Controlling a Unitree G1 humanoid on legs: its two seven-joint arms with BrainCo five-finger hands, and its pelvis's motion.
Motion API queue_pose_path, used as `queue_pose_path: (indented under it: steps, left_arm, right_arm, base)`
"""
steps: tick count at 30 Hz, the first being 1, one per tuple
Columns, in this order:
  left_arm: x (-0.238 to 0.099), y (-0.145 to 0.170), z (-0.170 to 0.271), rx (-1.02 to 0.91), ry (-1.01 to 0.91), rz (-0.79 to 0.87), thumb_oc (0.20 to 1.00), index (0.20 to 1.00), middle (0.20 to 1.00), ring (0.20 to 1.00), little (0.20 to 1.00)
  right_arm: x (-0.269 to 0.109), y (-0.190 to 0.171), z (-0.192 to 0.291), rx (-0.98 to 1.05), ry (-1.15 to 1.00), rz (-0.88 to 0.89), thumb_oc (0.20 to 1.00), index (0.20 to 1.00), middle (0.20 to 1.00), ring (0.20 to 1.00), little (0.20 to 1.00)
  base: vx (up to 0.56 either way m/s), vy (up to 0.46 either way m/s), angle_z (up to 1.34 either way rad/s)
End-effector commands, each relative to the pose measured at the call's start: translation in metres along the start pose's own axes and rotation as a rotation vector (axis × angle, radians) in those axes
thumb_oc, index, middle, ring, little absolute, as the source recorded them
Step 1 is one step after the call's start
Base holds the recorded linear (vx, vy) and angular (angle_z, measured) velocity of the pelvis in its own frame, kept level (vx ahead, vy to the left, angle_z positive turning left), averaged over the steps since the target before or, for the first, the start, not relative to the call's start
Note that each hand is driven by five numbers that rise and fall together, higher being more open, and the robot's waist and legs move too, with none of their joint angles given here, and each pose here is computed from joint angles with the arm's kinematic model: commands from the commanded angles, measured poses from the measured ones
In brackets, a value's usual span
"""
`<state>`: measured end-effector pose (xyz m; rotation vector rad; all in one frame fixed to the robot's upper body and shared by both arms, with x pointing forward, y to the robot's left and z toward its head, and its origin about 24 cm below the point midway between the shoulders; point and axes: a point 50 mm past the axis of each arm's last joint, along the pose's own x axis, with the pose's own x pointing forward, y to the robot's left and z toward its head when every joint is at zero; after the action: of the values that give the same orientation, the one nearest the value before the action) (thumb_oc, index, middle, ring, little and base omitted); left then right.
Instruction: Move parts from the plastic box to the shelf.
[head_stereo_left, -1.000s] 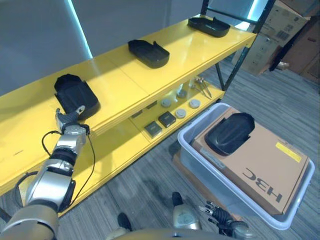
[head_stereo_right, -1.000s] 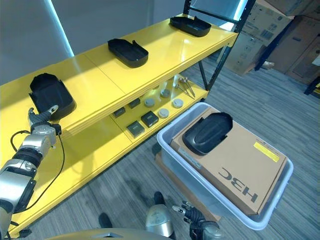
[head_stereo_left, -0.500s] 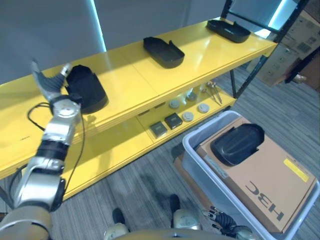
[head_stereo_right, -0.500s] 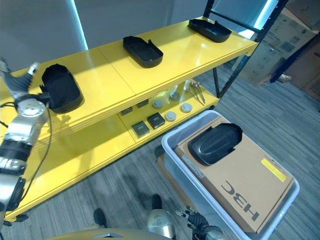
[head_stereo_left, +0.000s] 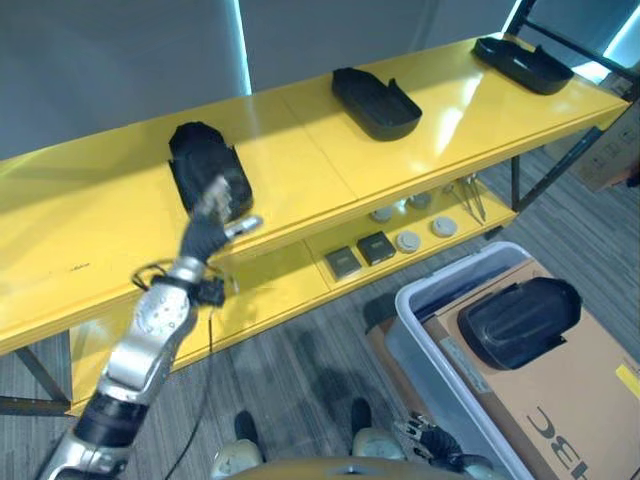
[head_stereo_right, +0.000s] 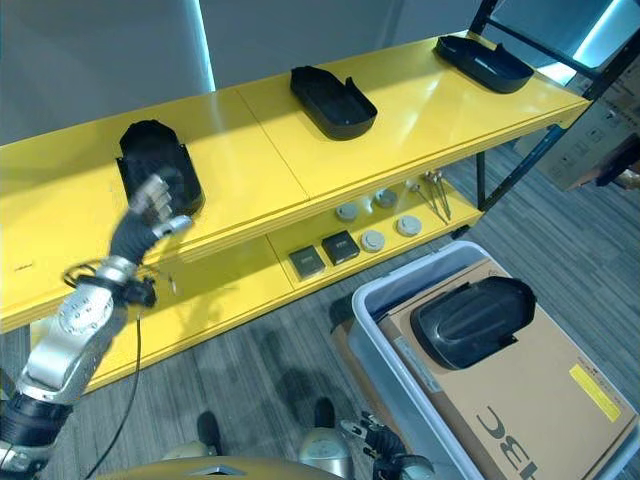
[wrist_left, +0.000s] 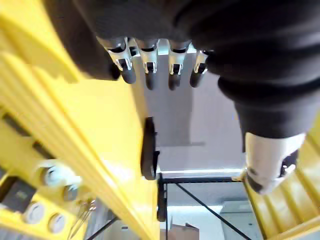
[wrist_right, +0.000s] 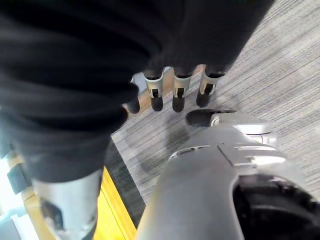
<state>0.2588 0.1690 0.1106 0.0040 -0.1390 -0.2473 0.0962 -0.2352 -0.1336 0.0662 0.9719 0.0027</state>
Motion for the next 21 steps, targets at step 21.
queue_pose_path:
  steps: [21]
  left_arm:
    - [0.020, 0.000, 0.003, -0.107, -0.128, 0.106, 0.200, 0.200, 0.200, 0.200, 0.200]
  right_arm:
    - [-0.006, -0.008, -0.013, -0.107, 0.048, 0.006, 1.000, 1.000, 1.000, 1.000, 1.000]
  base:
    - [0.01, -0.008, 0.02]
